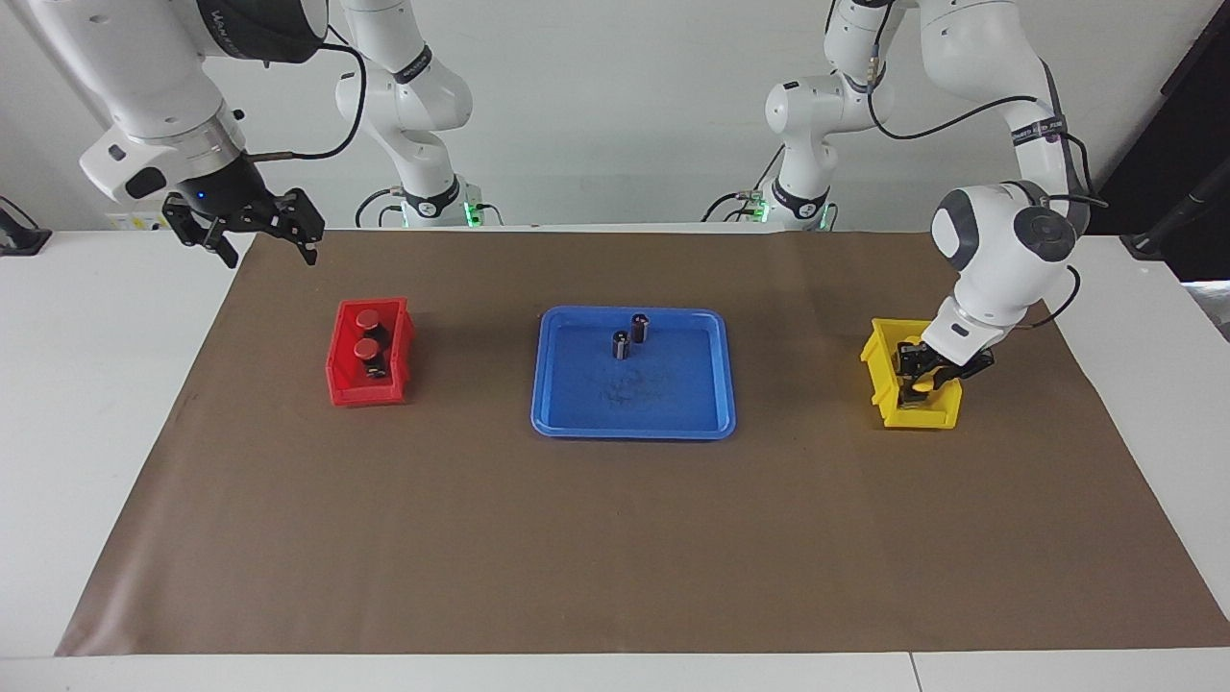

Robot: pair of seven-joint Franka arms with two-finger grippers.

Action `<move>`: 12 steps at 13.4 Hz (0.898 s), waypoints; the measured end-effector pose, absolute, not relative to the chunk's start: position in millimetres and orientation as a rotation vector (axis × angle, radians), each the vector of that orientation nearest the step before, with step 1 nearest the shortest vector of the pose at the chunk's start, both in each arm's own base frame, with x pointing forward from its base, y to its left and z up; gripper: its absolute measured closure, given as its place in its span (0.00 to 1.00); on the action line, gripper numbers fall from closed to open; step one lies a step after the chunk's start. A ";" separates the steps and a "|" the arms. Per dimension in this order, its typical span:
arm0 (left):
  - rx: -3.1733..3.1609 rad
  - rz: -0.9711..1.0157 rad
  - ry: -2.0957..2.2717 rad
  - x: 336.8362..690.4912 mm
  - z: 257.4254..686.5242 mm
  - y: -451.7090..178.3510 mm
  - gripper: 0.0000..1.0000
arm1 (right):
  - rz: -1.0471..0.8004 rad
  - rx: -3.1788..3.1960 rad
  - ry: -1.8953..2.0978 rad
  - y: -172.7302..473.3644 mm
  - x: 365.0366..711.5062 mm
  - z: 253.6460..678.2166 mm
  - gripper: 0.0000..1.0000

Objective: Sort red and yellow buttons by color

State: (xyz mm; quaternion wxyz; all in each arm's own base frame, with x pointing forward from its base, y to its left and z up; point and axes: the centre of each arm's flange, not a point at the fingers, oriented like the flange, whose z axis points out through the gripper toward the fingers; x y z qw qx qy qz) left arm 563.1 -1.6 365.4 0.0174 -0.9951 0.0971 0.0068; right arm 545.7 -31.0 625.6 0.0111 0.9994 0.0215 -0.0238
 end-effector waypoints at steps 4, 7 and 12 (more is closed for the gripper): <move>-3.093 0.028 0.303 563.4 362.3 -1.6 0.46 | -0.074 3.118 0.067 -30.9 545.8 625.6 0.00; -3.093 0.027 0.303 563.7 362.8 -1.6 0.46 | -0.075 3.118 0.068 -30.8 545.7 625.6 0.00; -3.092 0.070 0.296 571.6 390.7 -0.6 0.43 | -0.075 3.118 0.068 -30.6 545.7 625.6 0.00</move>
